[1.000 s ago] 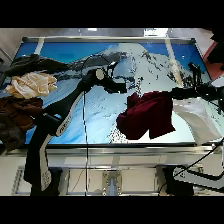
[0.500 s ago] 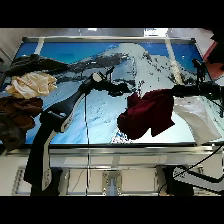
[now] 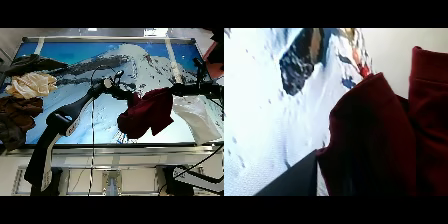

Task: Fold the shirts.

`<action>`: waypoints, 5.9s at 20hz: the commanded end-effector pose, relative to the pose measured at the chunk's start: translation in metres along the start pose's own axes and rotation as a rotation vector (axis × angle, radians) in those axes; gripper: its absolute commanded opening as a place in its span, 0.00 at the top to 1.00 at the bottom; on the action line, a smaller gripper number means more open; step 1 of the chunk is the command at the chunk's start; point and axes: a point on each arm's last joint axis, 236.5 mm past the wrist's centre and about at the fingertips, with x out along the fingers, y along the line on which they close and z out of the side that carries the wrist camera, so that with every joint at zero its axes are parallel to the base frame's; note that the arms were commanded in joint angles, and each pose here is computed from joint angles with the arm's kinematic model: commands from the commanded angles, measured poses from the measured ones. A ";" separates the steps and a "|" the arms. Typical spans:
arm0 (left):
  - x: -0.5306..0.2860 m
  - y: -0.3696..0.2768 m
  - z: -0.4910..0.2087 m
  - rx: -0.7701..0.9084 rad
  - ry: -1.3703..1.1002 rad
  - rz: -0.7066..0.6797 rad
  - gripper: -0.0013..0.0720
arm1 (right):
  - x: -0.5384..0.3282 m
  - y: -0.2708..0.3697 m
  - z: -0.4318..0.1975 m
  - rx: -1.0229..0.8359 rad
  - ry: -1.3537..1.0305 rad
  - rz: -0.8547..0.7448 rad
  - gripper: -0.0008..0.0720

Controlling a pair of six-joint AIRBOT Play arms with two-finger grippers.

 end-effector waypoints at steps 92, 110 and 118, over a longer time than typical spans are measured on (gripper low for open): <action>-0.429 0.212 -0.058 -0.241 -0.351 0.678 0.16 | 0.114 -0.030 -0.161 0.877 -0.155 -0.002 0.94; -0.362 0.295 -0.140 -1.104 -0.310 0.115 0.16 | 0.075 0.029 -0.118 0.734 -0.246 0.195 0.94; -0.308 0.305 -0.109 -1.051 -0.364 0.035 0.17 | 0.072 0.030 -0.112 0.757 -0.266 0.214 0.94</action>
